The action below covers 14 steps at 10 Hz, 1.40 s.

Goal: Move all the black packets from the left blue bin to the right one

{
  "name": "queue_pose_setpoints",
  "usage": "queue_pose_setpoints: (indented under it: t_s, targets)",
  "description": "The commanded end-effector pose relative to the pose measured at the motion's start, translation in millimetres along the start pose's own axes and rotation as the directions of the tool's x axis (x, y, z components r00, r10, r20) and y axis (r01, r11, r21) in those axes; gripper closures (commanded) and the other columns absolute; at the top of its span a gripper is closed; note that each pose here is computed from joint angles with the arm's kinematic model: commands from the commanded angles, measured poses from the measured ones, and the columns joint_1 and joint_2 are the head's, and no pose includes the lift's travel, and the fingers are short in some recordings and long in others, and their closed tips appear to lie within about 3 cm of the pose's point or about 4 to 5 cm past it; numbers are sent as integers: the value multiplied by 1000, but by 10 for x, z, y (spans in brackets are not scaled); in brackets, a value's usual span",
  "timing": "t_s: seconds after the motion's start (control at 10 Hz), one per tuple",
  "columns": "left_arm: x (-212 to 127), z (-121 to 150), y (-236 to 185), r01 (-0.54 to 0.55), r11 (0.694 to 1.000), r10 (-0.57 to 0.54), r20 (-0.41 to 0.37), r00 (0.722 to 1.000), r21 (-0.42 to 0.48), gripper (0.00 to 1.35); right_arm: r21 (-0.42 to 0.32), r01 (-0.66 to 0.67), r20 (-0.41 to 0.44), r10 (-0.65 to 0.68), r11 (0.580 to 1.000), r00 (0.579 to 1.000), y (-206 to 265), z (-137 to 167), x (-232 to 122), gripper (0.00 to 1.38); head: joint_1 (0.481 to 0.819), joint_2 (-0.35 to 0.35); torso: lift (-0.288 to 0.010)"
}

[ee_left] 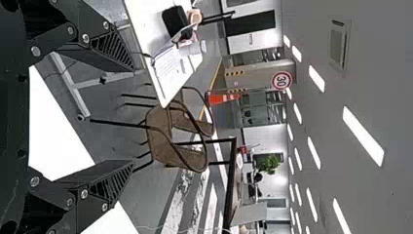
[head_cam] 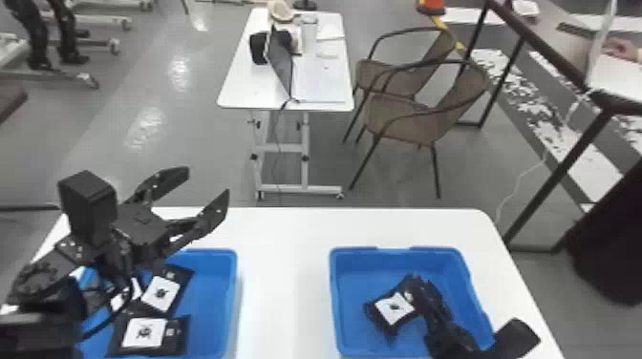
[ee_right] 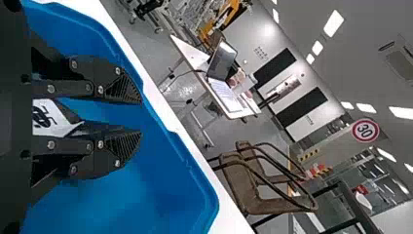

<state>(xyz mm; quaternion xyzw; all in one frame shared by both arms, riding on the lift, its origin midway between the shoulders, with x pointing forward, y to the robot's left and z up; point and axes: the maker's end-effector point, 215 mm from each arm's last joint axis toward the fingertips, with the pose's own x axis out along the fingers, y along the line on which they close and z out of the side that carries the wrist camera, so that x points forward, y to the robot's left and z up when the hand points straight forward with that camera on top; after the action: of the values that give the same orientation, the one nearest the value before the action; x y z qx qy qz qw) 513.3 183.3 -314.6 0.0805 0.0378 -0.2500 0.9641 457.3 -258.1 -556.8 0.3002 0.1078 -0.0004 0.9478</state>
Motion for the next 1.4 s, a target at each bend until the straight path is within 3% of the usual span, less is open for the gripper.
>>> queue_pose_setpoints:
  t_s: [0.0,0.3,0.5,0.8,1.1,1.3]
  targets:
    - [-35,-3,46,-9,1000,9,7,1000,-18,386,-32,27,40,-26,999,999,-55,145,-29,44,695,-84,0]
    - [-256,-221,266,-65,995,64,-24,998,-76,386,-177,9,141,16,984,990,270,737,-242,183,695,-97,0]
    - [-600,-754,488,-159,982,143,-151,978,-102,384,-193,-32,189,69,981,980,547,1009,-306,185,695,-62,0]
    - [-874,-1592,556,-240,960,175,-352,919,-147,386,-166,-77,239,116,983,964,734,1276,-271,185,695,14,0]
    - [-952,-2119,546,-271,953,180,-471,864,-133,383,-158,-112,237,148,981,960,833,1296,-210,186,695,50,0]
    - [-1009,-2364,580,-284,954,186,-558,808,-92,346,-146,-123,229,155,982,961,855,1259,-195,186,695,60,0]
